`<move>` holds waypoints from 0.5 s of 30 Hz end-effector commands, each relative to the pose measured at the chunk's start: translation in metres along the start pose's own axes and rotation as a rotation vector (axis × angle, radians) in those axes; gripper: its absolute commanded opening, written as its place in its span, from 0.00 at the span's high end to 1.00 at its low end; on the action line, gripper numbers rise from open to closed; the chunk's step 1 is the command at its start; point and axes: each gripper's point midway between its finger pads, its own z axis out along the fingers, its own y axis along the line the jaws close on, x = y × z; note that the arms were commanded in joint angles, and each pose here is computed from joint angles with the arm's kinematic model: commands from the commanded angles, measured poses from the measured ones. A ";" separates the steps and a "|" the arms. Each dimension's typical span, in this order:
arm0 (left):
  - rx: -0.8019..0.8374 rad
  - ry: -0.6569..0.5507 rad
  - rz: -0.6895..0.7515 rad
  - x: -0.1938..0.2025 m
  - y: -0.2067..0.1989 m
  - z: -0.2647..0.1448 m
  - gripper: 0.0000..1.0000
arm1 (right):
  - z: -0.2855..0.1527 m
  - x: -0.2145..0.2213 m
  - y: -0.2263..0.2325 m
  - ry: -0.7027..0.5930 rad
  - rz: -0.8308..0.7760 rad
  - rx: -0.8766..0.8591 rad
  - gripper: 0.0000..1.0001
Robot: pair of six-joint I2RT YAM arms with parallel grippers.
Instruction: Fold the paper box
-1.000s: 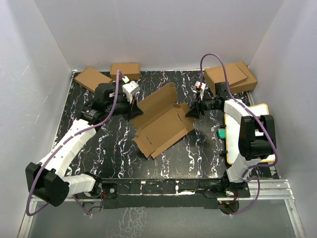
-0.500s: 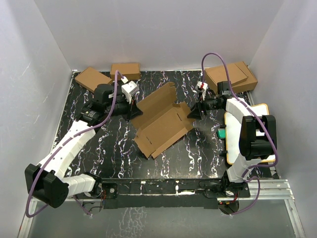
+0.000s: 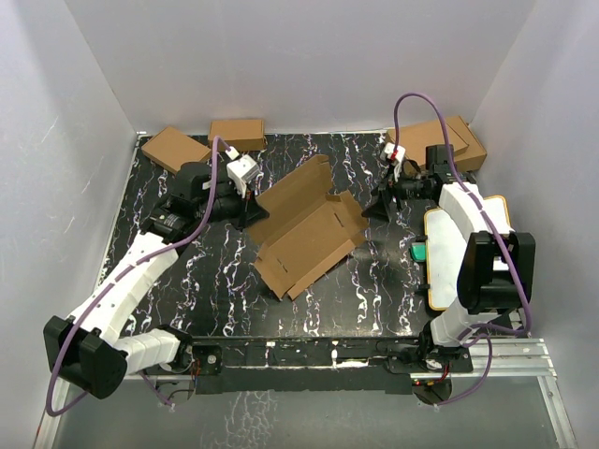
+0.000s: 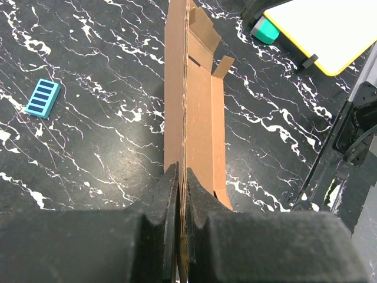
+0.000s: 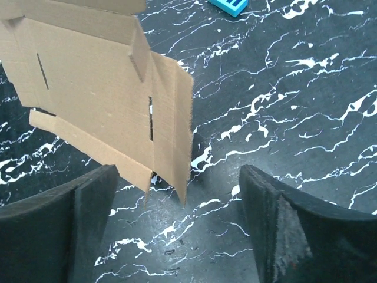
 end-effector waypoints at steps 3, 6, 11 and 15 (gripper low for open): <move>0.010 -0.040 0.034 -0.010 -0.005 -0.006 1.00 | -0.009 -0.034 0.006 -0.066 -0.124 -0.015 0.01; 0.023 -0.033 0.037 -0.012 -0.005 -0.004 1.00 | -0.002 -0.030 0.004 -0.054 -0.116 -0.030 0.01; 0.050 -0.019 0.039 -0.015 -0.006 0.000 1.00 | 0.010 -0.032 -0.009 -0.049 -0.157 -0.046 0.01; 0.052 -0.006 0.050 -0.016 -0.005 0.000 1.00 | 0.020 -0.032 -0.024 -0.055 -0.128 -0.082 0.04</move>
